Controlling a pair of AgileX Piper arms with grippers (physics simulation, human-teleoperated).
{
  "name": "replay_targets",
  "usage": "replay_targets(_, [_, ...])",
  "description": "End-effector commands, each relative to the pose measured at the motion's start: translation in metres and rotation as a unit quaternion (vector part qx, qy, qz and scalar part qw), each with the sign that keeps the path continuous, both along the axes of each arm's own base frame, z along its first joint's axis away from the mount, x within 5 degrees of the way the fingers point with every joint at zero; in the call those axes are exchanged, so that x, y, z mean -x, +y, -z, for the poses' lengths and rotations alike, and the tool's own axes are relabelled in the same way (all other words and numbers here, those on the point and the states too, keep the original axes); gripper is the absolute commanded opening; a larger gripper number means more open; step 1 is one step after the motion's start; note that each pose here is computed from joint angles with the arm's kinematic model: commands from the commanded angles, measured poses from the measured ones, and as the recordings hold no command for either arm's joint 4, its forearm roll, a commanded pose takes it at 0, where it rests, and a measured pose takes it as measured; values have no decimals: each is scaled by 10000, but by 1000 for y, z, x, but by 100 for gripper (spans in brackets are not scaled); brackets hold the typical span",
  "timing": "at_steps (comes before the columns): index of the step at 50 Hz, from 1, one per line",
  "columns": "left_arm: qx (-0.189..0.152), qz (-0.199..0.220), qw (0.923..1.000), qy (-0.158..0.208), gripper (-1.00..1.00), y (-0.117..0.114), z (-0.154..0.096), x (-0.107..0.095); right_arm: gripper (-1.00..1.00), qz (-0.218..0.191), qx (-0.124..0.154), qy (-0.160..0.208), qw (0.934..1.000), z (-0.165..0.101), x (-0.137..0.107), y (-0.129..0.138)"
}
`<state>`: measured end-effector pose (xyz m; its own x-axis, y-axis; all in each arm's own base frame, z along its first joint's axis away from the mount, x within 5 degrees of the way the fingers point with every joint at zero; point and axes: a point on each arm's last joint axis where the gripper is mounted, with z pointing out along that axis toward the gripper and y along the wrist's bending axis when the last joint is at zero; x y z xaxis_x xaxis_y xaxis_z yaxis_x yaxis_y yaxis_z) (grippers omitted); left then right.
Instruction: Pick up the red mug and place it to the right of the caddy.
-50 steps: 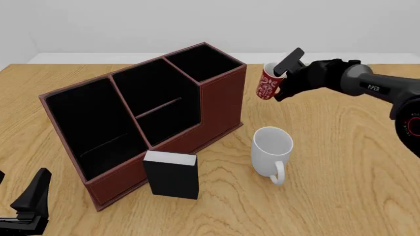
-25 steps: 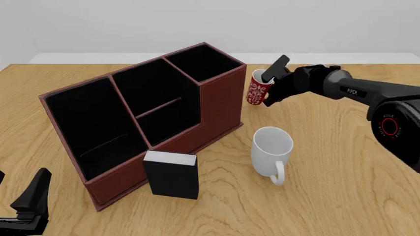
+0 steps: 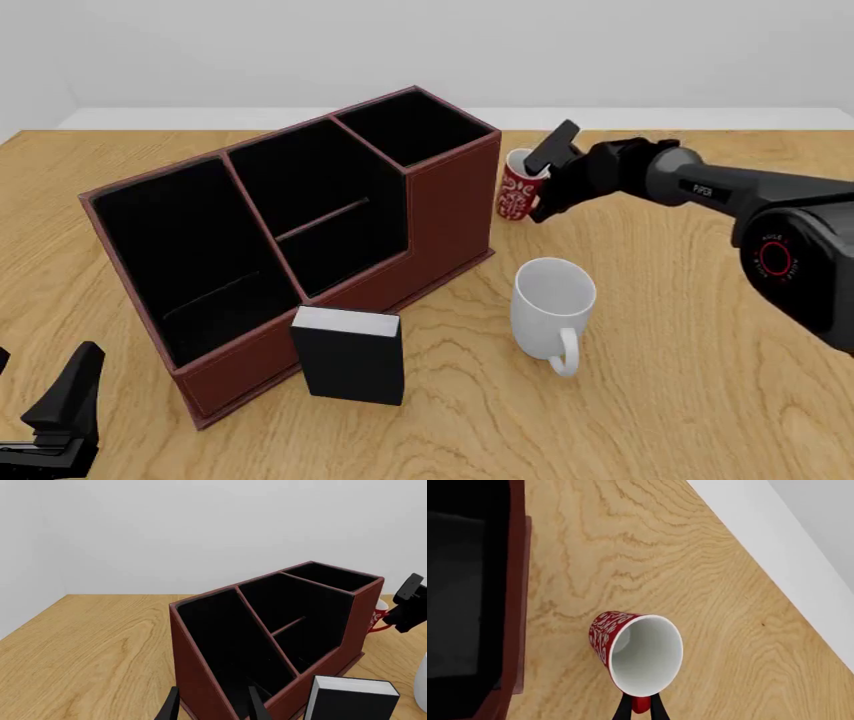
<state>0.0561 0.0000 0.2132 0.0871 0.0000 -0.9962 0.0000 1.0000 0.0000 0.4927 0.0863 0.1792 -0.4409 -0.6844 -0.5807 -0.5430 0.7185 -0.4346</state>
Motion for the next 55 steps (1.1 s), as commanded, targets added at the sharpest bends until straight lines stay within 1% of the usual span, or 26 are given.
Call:
replay_targets(1, [0,0,10000,0,100,0,0,0,-100,45,-79,-16,10000,-2,-1,2])
replay_targets(24, [0,0,10000,0,100,0,0,0,-100,-15,34,75,10000,13,-3,-1])
replay_targets(44, [0,0,10000,0,100,0,0,0,-100,-125,58,148,9998,15,2,8])
replay_targets(47, [0,0,10000,0,100,0,0,0,-100,-148,61,150,9998,15,4,10])
replay_targets(48, [0,0,10000,0,100,0,0,0,-100,-189,59,172,9997,15,6,14])
replay_targets(55, [0,0,10000,0,100,0,0,0,-100,-214,57,179,9996,16,9,17])
